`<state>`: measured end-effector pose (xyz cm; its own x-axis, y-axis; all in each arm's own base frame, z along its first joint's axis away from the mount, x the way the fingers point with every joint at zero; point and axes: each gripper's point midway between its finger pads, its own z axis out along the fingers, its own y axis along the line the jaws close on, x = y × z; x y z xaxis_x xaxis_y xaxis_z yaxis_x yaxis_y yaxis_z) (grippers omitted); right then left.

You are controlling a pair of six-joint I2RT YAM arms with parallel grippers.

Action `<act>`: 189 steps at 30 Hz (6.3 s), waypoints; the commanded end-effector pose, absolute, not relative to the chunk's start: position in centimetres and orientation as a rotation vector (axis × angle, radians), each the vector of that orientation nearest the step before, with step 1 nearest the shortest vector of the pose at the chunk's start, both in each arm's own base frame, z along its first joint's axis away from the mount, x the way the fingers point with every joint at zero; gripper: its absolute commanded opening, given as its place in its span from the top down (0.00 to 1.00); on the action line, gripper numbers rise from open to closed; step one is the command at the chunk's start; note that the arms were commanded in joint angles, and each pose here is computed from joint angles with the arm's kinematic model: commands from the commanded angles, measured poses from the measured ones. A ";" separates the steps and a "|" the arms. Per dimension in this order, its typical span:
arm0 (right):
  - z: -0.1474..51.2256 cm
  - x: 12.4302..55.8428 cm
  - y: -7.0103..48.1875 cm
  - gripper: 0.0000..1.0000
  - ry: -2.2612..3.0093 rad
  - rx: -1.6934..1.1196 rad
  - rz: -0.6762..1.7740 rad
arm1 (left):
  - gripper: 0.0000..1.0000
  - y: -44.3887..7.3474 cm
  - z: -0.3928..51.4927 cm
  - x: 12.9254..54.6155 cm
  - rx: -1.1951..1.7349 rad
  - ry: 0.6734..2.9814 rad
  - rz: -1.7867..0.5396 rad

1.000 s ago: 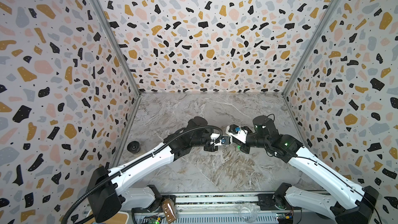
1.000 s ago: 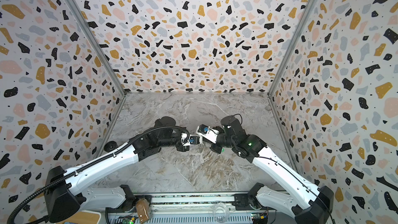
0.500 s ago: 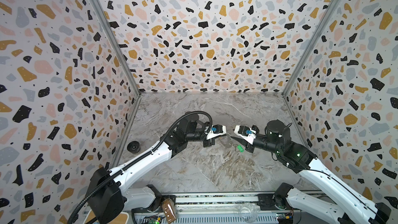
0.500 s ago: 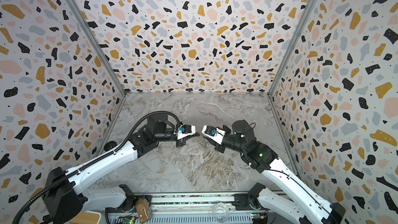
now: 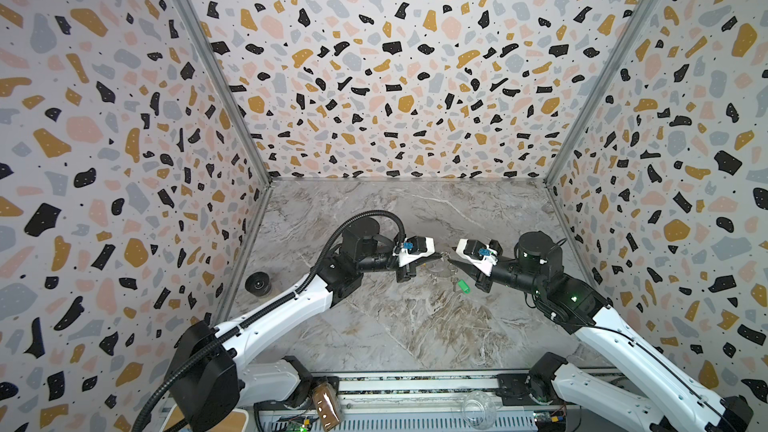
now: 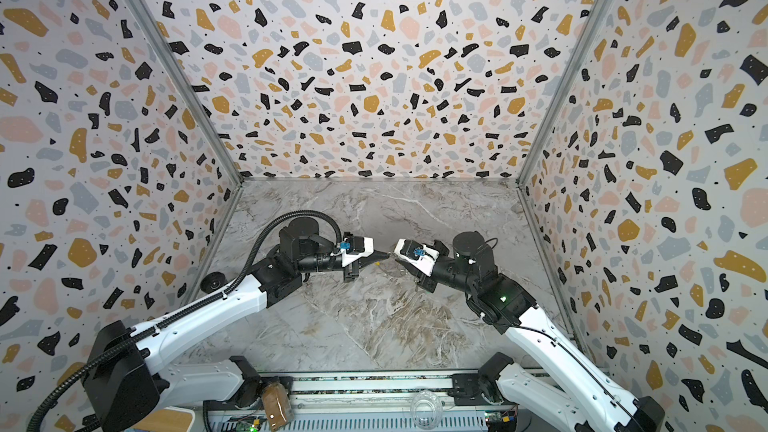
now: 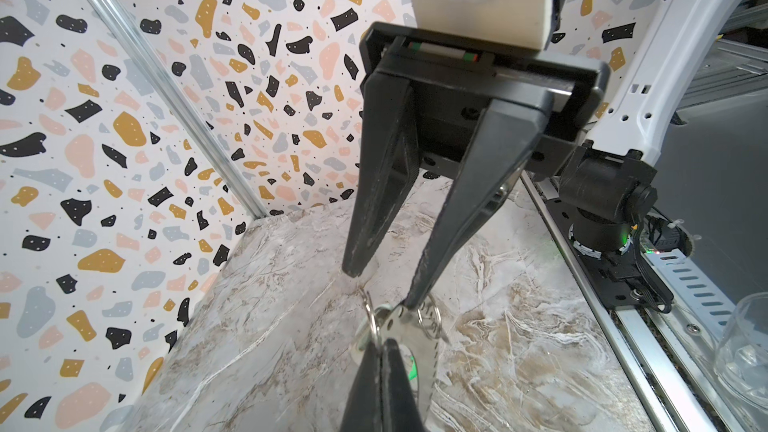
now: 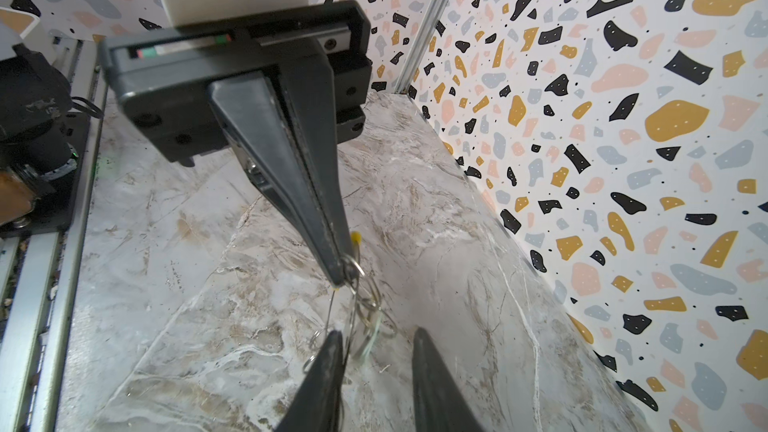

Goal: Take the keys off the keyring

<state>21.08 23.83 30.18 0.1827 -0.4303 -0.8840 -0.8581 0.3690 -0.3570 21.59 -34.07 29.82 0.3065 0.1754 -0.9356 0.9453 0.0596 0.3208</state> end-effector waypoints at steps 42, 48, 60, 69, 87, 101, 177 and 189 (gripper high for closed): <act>29.4 19.1 24.6 0.87 1.430 -1.449 0.562 | 1.00 -34.7 30.4 19.8 1.527 0.955 -0.870; 29.3 19.0 24.7 0.92 1.425 -1.455 0.571 | 1.00 -34.7 30.5 19.9 1.531 0.956 -0.869; 28.6 19.9 24.1 1.00 1.559 -1.446 0.543 | 0.68 -33.3 30.5 22.2 1.550 1.038 -0.492; 28.0 20.2 24.4 1.00 1.666 -1.459 0.577 | 0.69 -33.6 30.1 21.6 1.630 0.957 -0.260; 27.7 20.1 25.0 1.00 1.687 -1.476 0.592 | 0.79 -35.1 29.1 21.9 1.670 0.973 -0.171; 27.9 20.2 25.6 1.00 1.674 -1.485 0.591 | 0.77 -35.6 28.3 21.8 1.689 0.989 -0.182; 31.1 20.1 24.2 0.58 1.493 -1.160 0.481 | 1.00 -33.6 35.4 20.8 1.226 0.876 -0.885; 32.3 20.7 25.1 0.56 1.440 -1.132 0.503 | 1.00 -33.5 34.9 21.5 1.201 0.912 -0.864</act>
